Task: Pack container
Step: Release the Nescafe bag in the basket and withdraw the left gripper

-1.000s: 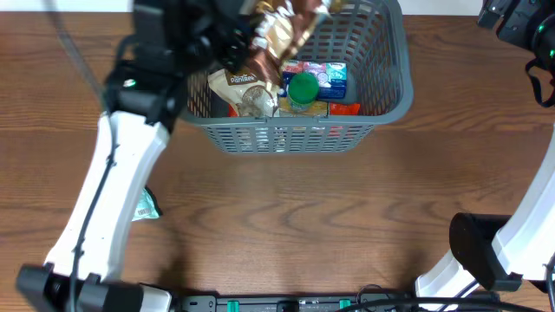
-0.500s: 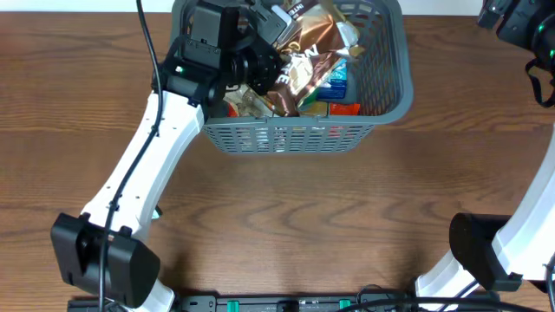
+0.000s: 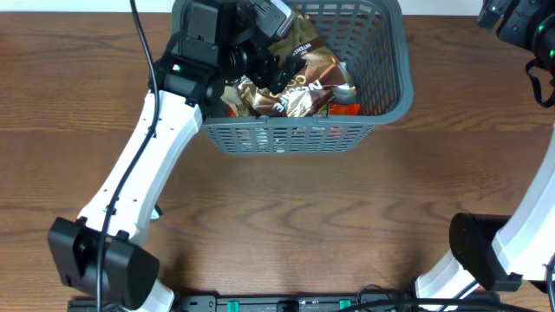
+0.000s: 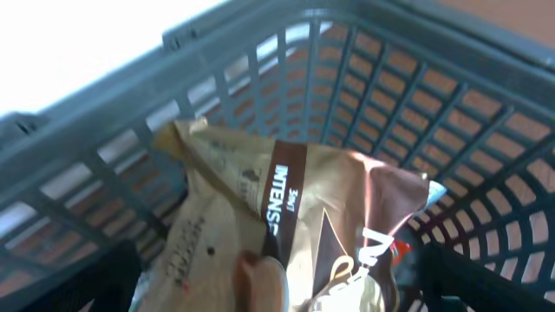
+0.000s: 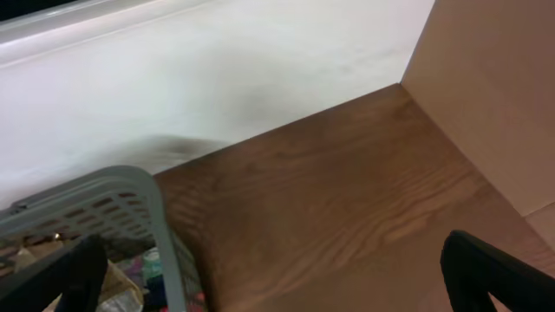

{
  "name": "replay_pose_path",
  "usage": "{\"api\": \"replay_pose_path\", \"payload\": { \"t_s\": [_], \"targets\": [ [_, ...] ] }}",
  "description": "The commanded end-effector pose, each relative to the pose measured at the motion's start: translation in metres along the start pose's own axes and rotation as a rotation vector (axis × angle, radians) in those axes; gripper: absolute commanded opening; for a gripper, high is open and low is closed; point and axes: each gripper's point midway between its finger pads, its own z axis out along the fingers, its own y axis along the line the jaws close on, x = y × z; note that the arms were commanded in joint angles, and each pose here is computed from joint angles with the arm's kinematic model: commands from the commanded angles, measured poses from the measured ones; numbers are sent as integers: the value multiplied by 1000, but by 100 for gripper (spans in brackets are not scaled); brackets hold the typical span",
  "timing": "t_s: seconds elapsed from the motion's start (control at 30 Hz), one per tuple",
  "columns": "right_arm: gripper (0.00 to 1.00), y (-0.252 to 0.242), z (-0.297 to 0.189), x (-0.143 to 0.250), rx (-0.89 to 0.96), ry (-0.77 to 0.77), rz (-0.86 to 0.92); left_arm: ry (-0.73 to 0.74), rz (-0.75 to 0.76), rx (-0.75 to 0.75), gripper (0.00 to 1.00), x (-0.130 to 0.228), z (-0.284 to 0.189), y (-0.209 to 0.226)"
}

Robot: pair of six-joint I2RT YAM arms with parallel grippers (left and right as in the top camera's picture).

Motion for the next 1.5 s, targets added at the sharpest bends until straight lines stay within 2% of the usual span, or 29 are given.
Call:
{"api": "replay_pose_path", "payload": {
  "t_s": [0.0, 0.13, 0.33, 0.43, 0.53, 0.63, 0.77, 0.83, 1.03, 1.13, 1.3, 1.47],
  "targets": [
    [99, -3, -6, -3, 1, -18, 18, -108, 9, -51, 99, -39, -32, 3],
    [99, -3, -6, -3, 1, -18, 18, -162, -45, -211, 99, -61, -66, 27],
    [99, -3, -6, -3, 1, -18, 18, -224, -207, -573, 99, -72, -162, 74],
    [99, -3, -6, -3, 1, -18, 18, -199, -317, -795, 98, -50, -219, 94],
    [99, -3, -6, -3, 1, -18, 18, -131, -464, -1001, 99, -10, -273, 103],
    [99, -3, -6, -3, 1, -18, 18, -11, -599, -1072, 99, 37, -302, 95],
    [99, -3, -6, -3, 1, -18, 18, 193, -754, -1110, 99, 96, -317, 76],
    [99, -3, -6, -3, 1, -18, 18, 253, -908, -1147, 98, 122, -320, 66],
    [99, -3, -6, -3, 1, -18, 18, 208, -1460, -1365, 99, 179, -328, 46],
    [99, -3, -6, -3, 1, -18, 18, 194, -1612, -1444, 99, 201, -325, 40],
    [99, -3, -6, -3, 1, -18, 18, 201, -1782, -1574, 98, 243, -311, 31],
    [99, -3, -6, -3, 1, -18, 18, 259, -1835, -1636, 98, 287, -290, 25]
  ]
}}
